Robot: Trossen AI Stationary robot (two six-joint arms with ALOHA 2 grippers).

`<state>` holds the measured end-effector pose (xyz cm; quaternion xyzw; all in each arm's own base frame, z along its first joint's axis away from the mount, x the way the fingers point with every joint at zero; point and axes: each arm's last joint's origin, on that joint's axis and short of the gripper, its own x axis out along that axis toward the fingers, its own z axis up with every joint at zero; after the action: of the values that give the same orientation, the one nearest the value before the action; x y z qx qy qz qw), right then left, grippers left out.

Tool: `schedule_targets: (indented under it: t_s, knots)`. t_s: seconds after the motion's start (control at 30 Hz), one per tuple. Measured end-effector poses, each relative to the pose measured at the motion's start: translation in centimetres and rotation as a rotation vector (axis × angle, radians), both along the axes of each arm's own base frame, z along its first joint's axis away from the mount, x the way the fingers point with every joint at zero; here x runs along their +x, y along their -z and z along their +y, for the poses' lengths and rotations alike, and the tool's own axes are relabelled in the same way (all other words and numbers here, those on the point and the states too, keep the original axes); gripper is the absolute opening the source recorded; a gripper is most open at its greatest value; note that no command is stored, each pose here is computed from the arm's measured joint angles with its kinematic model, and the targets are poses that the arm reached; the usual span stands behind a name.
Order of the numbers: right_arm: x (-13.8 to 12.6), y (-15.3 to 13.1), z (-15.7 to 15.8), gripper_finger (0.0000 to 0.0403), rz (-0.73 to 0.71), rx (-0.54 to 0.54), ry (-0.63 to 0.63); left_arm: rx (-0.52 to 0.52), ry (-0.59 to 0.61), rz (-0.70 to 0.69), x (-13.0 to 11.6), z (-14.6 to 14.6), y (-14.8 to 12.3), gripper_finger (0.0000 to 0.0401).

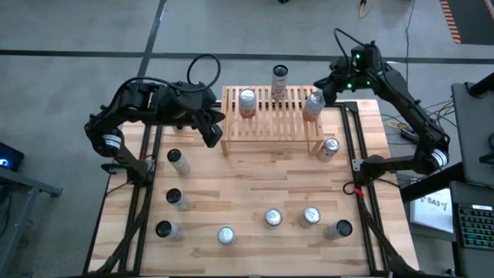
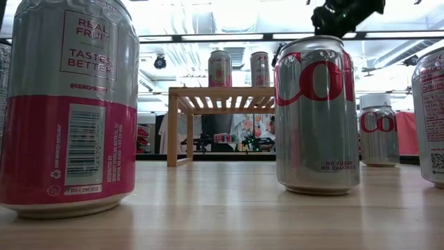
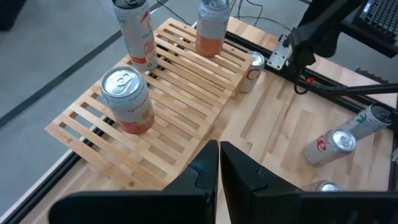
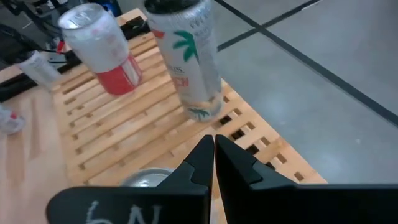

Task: Place canned beverage on shelf
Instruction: Put the orange and white soda can on the shelf

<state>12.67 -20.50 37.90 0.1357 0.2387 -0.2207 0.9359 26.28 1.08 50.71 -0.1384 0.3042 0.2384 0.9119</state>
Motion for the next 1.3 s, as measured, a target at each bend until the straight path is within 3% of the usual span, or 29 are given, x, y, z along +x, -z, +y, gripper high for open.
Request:
schedule_targets:
  t_s: [0.27,0.5,1.03,1.3]
  knots:
    - [-0.5,1.6,-0.5,0.0009,-0.082,0.072,-0.099,0.0,0.0,0.0,0.0,0.0,0.0,0.0]
    - [-0.8,1.3,0.2,0.0009,-0.07,0.042,-0.122,0.007,0.002,0.003,0.0,0.0,0.0,0.0]
    - [-1.6,0.2,1.9,0.0009,-0.065,0.057,-0.122,0.025,-0.017,0.003,0.0,0.1,0.0,0.0]
    - [-1.4,1.0,1.6,0.0009,-0.048,0.085,-0.125,0.026,-0.018,0.008,0.3,0.1,0.1,0.0]
